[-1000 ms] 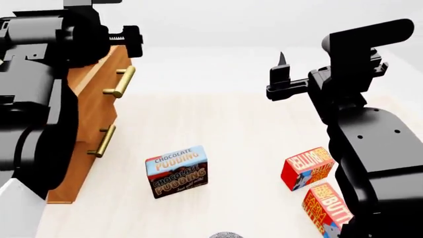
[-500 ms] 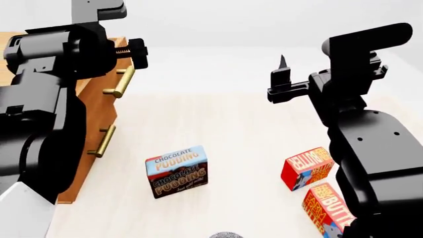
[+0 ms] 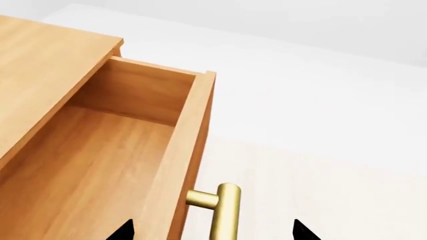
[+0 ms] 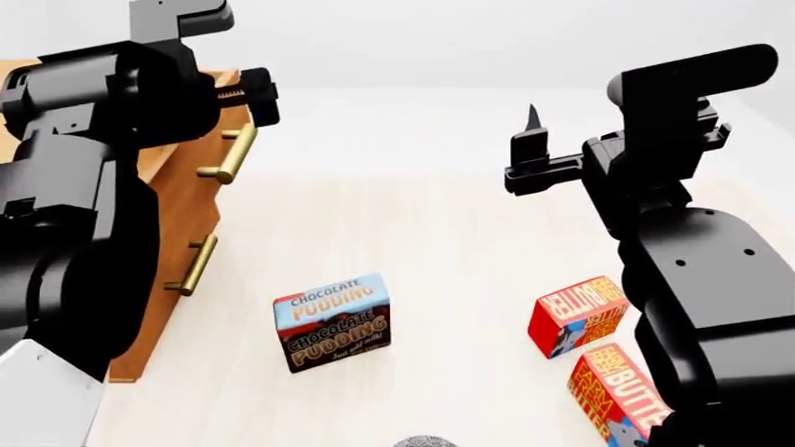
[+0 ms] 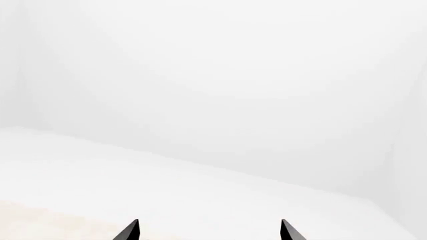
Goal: Put the bowl in the top drawer of the cabinet.
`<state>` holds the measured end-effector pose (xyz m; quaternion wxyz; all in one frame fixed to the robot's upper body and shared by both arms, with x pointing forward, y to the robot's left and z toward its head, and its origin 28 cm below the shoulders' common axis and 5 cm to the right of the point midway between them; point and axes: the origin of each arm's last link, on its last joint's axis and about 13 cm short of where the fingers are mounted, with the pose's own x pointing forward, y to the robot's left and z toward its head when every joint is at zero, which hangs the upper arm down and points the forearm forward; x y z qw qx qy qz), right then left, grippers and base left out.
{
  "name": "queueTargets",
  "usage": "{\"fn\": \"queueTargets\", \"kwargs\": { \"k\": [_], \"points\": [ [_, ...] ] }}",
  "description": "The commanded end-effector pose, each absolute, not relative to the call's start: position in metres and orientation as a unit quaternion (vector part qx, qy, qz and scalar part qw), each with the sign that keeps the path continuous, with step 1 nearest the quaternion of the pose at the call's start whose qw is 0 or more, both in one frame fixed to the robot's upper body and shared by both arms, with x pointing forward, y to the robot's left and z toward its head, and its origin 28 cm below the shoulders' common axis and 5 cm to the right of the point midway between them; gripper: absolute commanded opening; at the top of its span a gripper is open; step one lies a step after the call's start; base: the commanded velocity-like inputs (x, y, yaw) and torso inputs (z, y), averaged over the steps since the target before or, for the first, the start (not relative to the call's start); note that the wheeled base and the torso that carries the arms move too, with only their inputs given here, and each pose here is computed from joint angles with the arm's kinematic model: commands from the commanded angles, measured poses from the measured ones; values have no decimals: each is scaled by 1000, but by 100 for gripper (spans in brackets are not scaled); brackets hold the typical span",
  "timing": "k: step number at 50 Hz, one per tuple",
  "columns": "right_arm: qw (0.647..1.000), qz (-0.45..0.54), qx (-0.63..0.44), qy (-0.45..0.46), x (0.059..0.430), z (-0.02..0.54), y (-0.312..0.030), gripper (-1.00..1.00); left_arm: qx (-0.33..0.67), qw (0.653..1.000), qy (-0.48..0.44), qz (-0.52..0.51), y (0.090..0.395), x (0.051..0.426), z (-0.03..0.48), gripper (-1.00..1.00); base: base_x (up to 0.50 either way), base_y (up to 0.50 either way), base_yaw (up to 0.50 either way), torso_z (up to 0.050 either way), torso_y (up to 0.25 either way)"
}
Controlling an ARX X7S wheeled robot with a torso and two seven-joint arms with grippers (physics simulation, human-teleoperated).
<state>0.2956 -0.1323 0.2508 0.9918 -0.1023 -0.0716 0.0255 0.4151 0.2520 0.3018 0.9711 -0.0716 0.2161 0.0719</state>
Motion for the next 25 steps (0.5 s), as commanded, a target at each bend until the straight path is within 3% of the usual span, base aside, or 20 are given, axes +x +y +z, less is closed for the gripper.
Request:
{"fn": "queueTargets", "kwargs": {
  "k": [1, 25],
  "points": [
    [992, 26, -103, -71, 295, 251, -134, 100, -120, 962, 243, 37, 243, 415, 288, 100, 0, 0, 0, 0, 0],
    [992, 25, -97, -71, 294, 249, -136, 100, -117, 958, 261, 15, 219, 417, 273, 100, 0, 0, 0, 0, 0]
  ]
}}
